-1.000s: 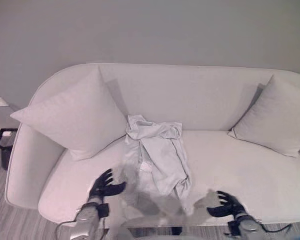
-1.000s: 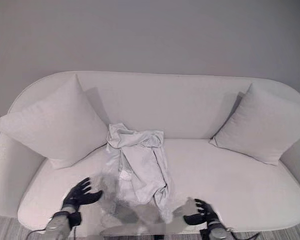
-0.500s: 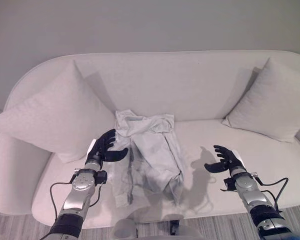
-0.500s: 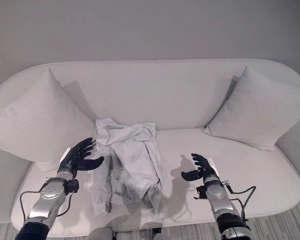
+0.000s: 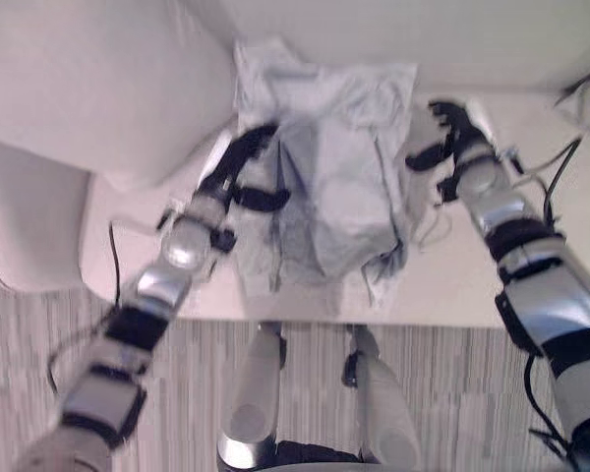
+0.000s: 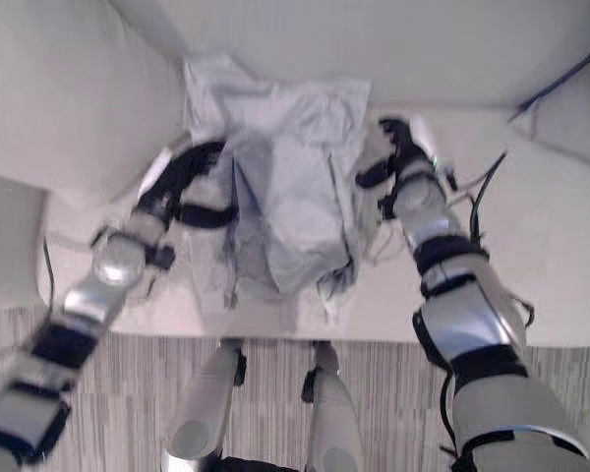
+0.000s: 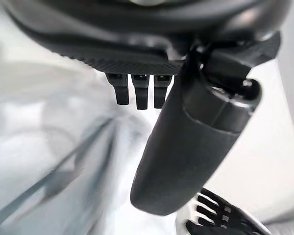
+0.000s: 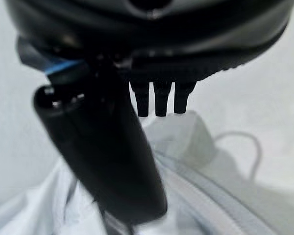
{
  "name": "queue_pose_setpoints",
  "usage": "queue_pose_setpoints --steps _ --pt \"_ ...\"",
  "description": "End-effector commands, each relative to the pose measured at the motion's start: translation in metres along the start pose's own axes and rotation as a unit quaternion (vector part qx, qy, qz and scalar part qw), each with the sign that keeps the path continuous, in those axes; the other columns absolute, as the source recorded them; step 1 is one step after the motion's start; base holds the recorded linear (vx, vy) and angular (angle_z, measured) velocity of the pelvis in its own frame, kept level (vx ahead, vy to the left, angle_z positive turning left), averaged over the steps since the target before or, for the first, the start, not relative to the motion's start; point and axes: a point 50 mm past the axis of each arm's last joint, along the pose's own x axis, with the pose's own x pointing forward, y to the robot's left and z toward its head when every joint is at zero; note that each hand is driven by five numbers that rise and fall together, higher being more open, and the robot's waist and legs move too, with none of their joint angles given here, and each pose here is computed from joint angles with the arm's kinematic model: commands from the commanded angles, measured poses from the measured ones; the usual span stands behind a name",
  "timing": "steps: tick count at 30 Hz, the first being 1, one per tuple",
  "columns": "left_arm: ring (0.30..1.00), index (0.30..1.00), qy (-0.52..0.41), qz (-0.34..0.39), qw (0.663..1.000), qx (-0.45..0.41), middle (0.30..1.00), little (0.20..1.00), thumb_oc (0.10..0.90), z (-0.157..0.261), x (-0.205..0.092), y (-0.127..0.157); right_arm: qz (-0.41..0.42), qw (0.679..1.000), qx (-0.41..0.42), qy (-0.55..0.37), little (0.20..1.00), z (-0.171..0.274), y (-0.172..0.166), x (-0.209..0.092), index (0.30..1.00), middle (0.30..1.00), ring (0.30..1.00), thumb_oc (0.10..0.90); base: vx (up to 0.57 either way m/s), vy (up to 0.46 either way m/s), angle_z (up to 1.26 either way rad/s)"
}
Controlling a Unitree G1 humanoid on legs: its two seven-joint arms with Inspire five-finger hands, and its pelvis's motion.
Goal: Hang the clothes on the sofa on the clothes rack.
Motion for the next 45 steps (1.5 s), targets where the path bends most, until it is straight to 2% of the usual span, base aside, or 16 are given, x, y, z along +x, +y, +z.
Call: queue_pose_setpoints --steps 1,2,7,8,14,20,23,33,40,45 --pt "0.900 0.900 -0.132 0.114 0.983 0.063 0.900 0.900 0.800 0.055 0.011 0.046 -0.091 0.992 -0.003 -0.092 0.900 0.044 -0.052 0.003 0.900 0.900 0.900 0.800 0.00 0.000 0.00" --pt "0.900 0.900 -0.160 0.146 0.971 0.106 0.900 0.900 0.800 0.076 0.019 0.062 -0.093 0.990 -0.010 -0.105 0.900 0.052 -0.054 0.003 0.900 0.900 0.900 0.800 0.00 0.000 0.00" --pt "0.900 0.900 -0.199 0.201 0.945 0.162 0.900 0.900 0.800 0.110 0.032 0.086 -0.103 0.988 -0.006 -0.119 0.900 0.067 -0.059 0.004 0.900 0.900 0.900 0.800 0.01 0.003 -0.01" --pt "0.900 0.900 -0.203 0.233 0.927 0.212 0.900 0.900 0.800 0.121 0.036 0.103 -0.106 0.986 0.007 -0.125 0.900 0.070 -0.061 0.003 0.900 0.900 0.900 0.800 0.03 0.012 0.00" --pt "0.900 0.900 -0.183 0.258 0.916 0.246 0.900 0.900 0.800 0.119 0.037 0.121 -0.115 0.984 0.025 -0.134 0.900 0.069 -0.067 0.000 0.900 0.900 0.900 0.800 0.01 0.007 0.00" --pt "0.900 0.900 -0.136 0.257 0.917 0.274 0.900 0.900 0.800 0.093 0.030 0.133 -0.118 0.972 0.118 -0.168 0.900 0.076 -0.068 -0.007 0.900 0.900 0.900 0.800 0.02 0.004 0.01" --pt "0.900 0.900 -0.126 0.253 0.920 0.271 0.900 0.900 0.800 0.086 0.028 0.133 -0.118 0.970 0.123 -0.173 0.900 0.077 -0.068 -0.008 0.900 0.900 0.900 0.800 0.00 0.000 0.00" --pt "0.900 0.900 -0.115 0.169 0.929 0.309 0.900 0.900 0.800 0.080 0.038 0.107 -0.100 0.954 0.148 -0.241 0.900 0.138 -0.064 -0.014 0.900 0.900 0.900 0.800 0.00 0.001 0.01" --pt "0.900 0.900 -0.105 0.155 0.932 0.311 0.900 0.900 0.800 0.077 0.044 0.102 -0.074 0.949 0.134 -0.276 0.900 0.174 -0.052 -0.020 0.900 0.900 0.900 0.800 0.00 0.001 0.00" --pt "0.900 0.900 -0.110 0.154 0.928 0.322 0.900 0.900 0.800 0.085 0.050 0.101 -0.064 0.950 0.119 -0.282 0.900 0.183 -0.046 -0.021 0.900 0.900 0.900 0.800 0.00 0.014 -0.03"
